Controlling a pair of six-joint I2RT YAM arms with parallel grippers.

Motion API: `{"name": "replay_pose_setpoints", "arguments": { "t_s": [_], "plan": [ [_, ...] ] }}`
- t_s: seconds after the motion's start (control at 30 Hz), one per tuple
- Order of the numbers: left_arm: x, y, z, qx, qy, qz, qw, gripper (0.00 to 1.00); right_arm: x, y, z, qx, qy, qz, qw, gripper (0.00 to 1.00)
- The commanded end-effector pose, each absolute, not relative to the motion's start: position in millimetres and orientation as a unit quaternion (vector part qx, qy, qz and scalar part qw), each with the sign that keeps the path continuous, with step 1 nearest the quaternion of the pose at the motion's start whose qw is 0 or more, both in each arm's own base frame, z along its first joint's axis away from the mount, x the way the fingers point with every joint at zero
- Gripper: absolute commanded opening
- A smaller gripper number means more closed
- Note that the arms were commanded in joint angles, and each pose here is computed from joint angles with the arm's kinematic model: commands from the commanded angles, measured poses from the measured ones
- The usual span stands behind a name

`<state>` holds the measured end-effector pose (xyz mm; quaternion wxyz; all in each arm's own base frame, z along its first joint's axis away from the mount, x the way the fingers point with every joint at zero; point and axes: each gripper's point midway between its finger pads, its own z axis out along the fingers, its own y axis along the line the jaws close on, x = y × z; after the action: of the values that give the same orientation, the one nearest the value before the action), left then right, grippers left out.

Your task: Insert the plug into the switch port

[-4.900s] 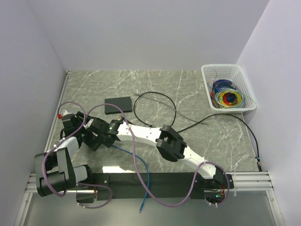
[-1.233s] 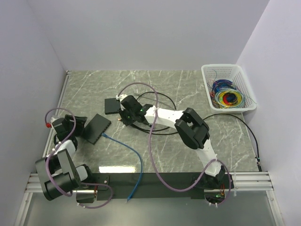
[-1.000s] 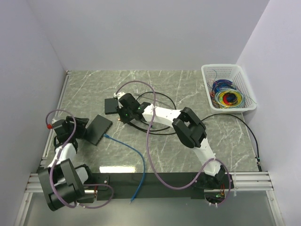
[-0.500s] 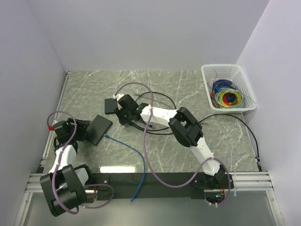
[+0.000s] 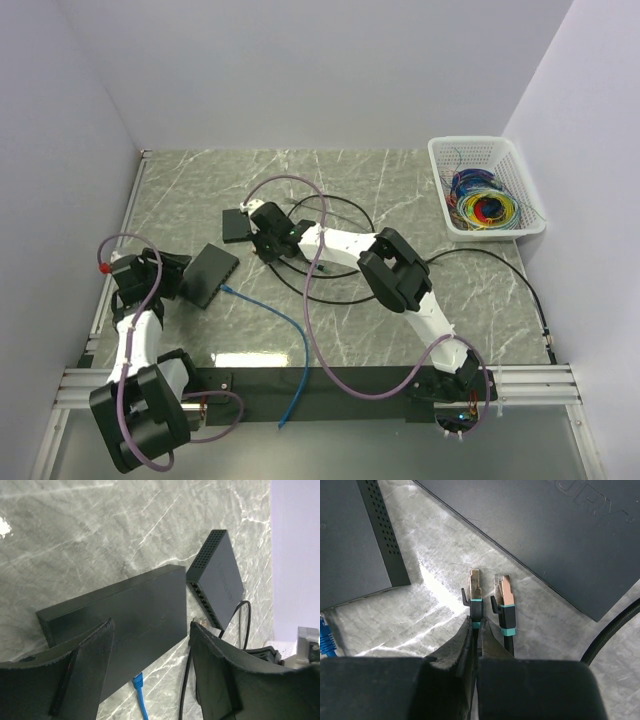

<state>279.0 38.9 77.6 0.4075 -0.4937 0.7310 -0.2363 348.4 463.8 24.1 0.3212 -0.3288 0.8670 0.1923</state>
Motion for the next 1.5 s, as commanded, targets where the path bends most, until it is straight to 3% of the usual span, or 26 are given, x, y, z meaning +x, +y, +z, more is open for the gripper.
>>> {"name": "replay_pose_setpoints", "arguments": {
  "t_s": [0.0,0.3,0.47,0.6,0.97,1.47],
  "plan": [
    [287,48,108,-0.469,0.730,-0.221,0.446,0.68,339,457,24,-0.336,0.868,0.185,0.316,0.00],
    [305,17,174,-0.356,0.716,-0.323,0.507,0.66,310,469,133,-0.328,0.813,0.344,0.336,0.00],
    [300,-24,223,-0.222,0.678,-0.439,0.546,0.63,287,460,181,-0.296,0.770,0.494,0.274,0.00],
    [286,-49,239,-0.180,0.647,-0.513,0.535,0.64,281,455,211,-0.276,0.726,0.580,0.246,0.00],
    [292,-86,250,-0.127,0.661,-0.530,0.516,0.64,265,463,240,-0.249,0.675,0.664,0.203,0.00],
    [295,-109,243,-0.109,0.670,-0.542,0.496,0.60,257,467,236,-0.233,0.662,0.692,0.169,0.00]
  ]
}}
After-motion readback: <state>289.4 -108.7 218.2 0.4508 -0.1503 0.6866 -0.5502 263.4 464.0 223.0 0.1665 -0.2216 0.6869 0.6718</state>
